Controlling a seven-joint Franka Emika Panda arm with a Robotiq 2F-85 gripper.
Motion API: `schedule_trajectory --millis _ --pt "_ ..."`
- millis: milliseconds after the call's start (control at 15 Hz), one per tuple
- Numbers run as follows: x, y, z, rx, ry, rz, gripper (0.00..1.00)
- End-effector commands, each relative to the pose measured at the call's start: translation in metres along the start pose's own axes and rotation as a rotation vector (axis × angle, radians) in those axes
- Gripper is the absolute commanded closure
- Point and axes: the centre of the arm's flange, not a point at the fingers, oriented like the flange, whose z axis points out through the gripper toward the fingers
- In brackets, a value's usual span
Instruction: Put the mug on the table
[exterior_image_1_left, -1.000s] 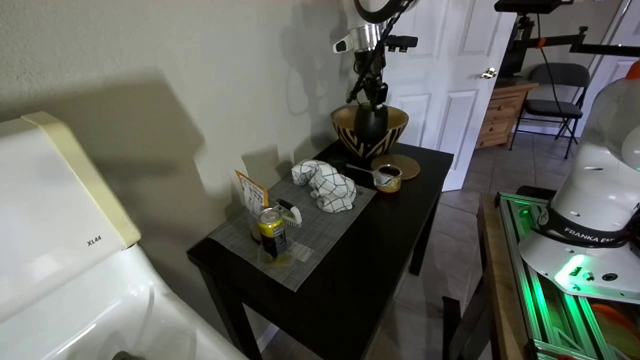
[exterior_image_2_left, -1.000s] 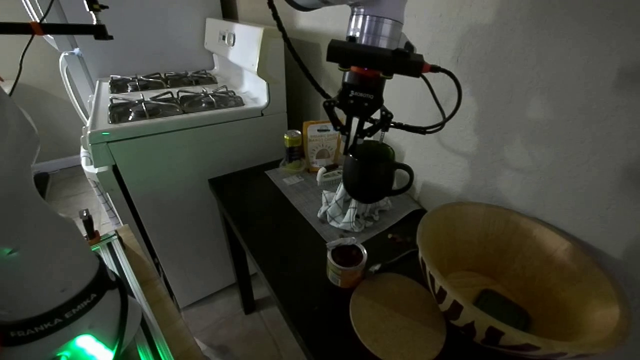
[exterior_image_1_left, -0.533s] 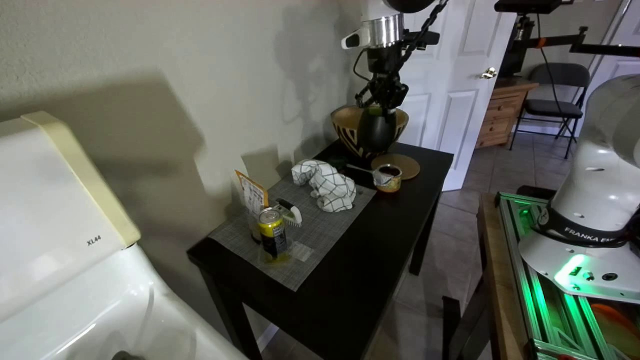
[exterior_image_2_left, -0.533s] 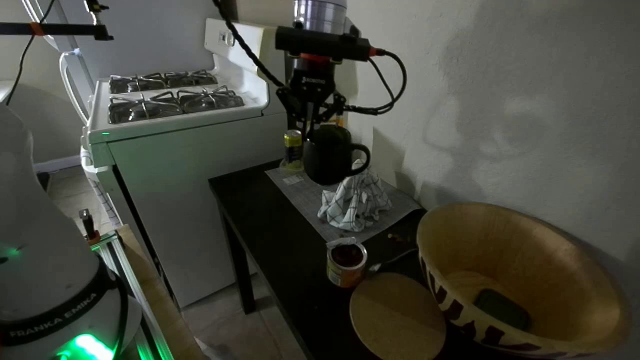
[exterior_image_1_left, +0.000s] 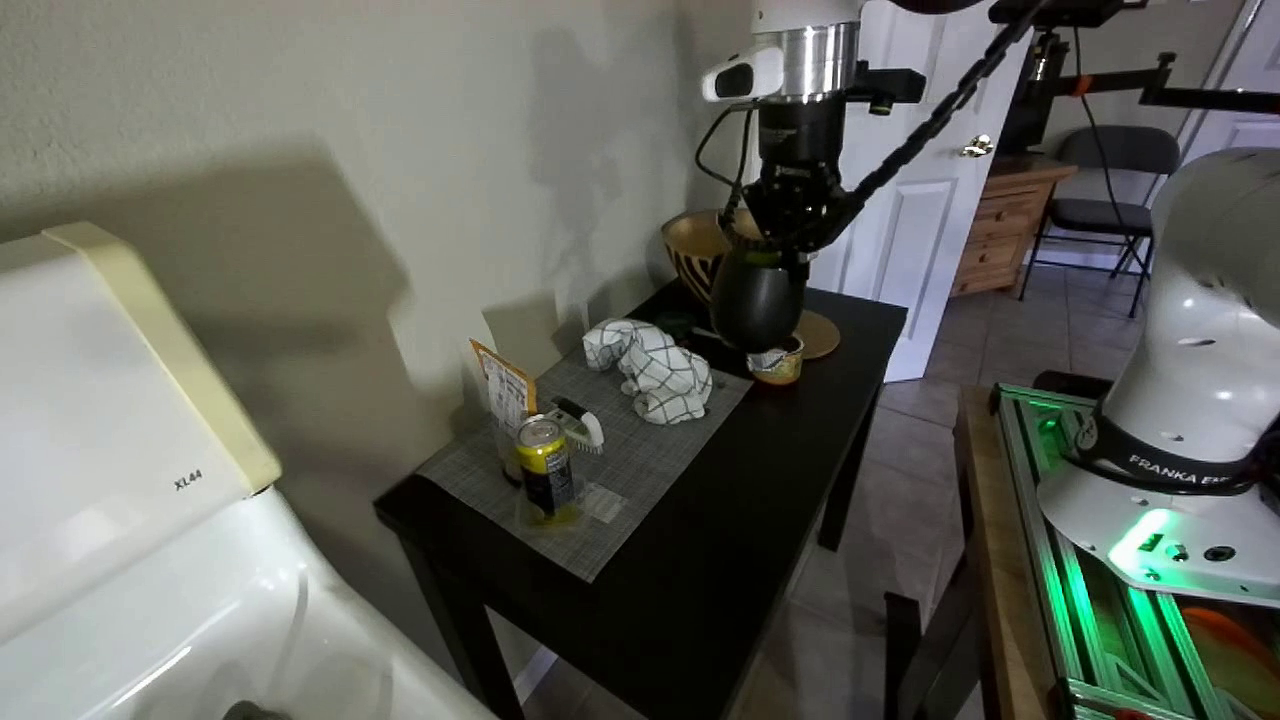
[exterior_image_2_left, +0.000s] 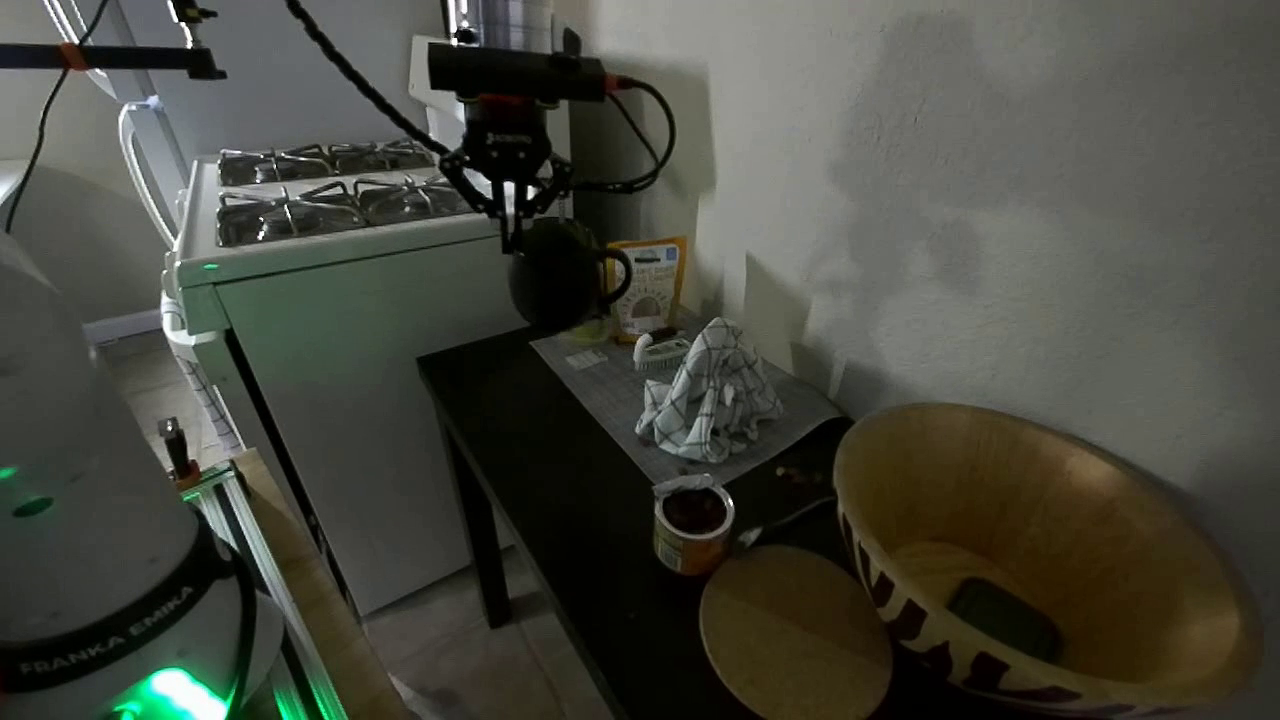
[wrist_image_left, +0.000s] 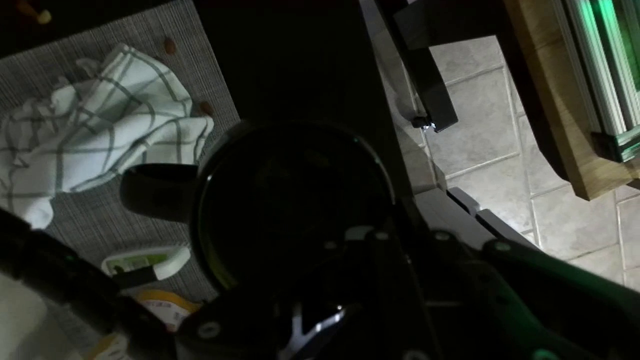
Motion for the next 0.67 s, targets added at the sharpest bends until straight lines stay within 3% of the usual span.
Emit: schedule_trajectory --millis 0,600 --pt "0.016 -0.020 0.021 -0.025 0.033 -0.062 0.98" --pt "0.049 -0.012 0.121 -0.046 -0.018 -0.133 0.98"
